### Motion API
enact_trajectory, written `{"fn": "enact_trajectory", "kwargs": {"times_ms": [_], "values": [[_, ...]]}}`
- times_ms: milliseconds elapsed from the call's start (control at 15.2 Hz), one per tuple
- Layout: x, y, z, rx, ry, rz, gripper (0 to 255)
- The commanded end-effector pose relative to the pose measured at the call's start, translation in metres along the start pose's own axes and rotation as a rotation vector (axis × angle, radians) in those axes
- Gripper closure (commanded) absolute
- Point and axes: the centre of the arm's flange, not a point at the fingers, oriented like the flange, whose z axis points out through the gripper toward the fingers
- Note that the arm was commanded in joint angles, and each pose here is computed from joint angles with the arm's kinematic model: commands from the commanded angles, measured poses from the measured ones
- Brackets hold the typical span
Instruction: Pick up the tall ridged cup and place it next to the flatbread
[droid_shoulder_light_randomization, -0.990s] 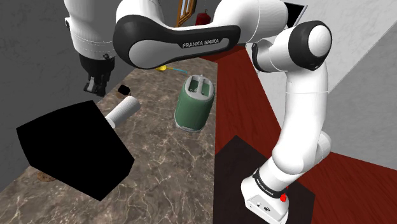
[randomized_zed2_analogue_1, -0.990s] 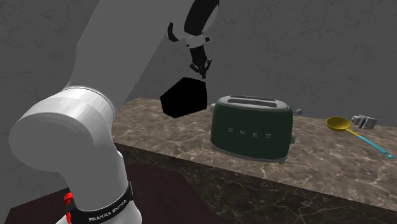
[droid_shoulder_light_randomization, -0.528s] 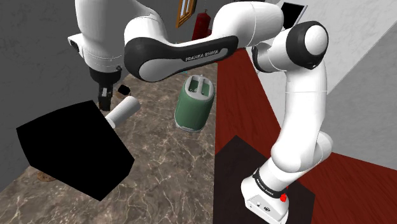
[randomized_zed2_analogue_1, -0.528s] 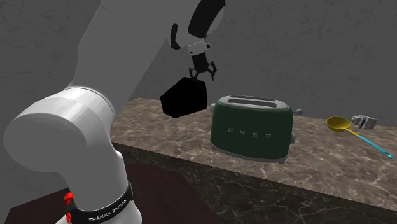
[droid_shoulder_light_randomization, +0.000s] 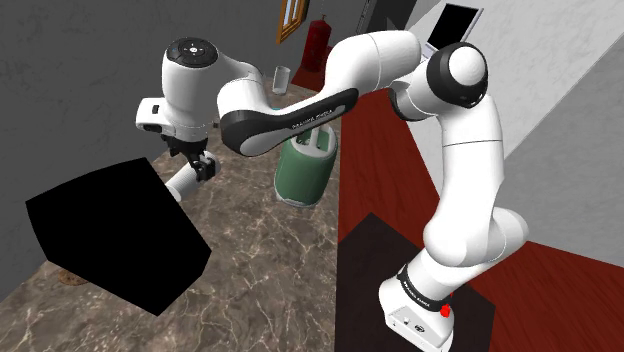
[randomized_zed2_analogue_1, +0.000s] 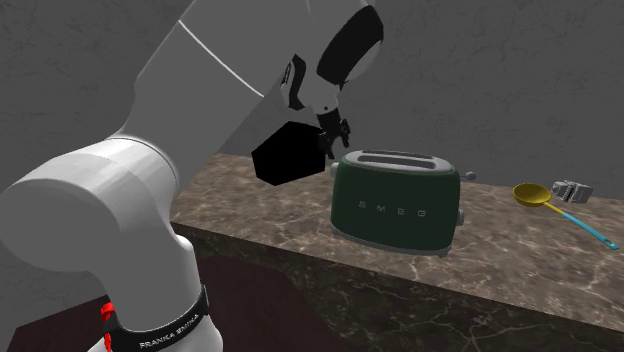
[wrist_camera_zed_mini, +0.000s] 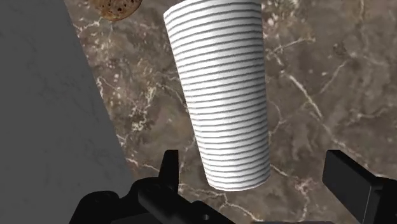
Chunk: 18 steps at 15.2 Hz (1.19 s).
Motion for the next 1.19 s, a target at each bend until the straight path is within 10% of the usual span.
{"fn": "enact_trajectory", "kwargs": {"times_ms": [0,1056,1122], "values": [[-0.015,0.0,0.023,-0.014,-0.003,-0.204,0],[-0.016,0.001,0.065,-0.015,-0.003,-0.223,0],[-0.016,0.001,0.065,-0.015,-0.003,-0.223,255]]}}
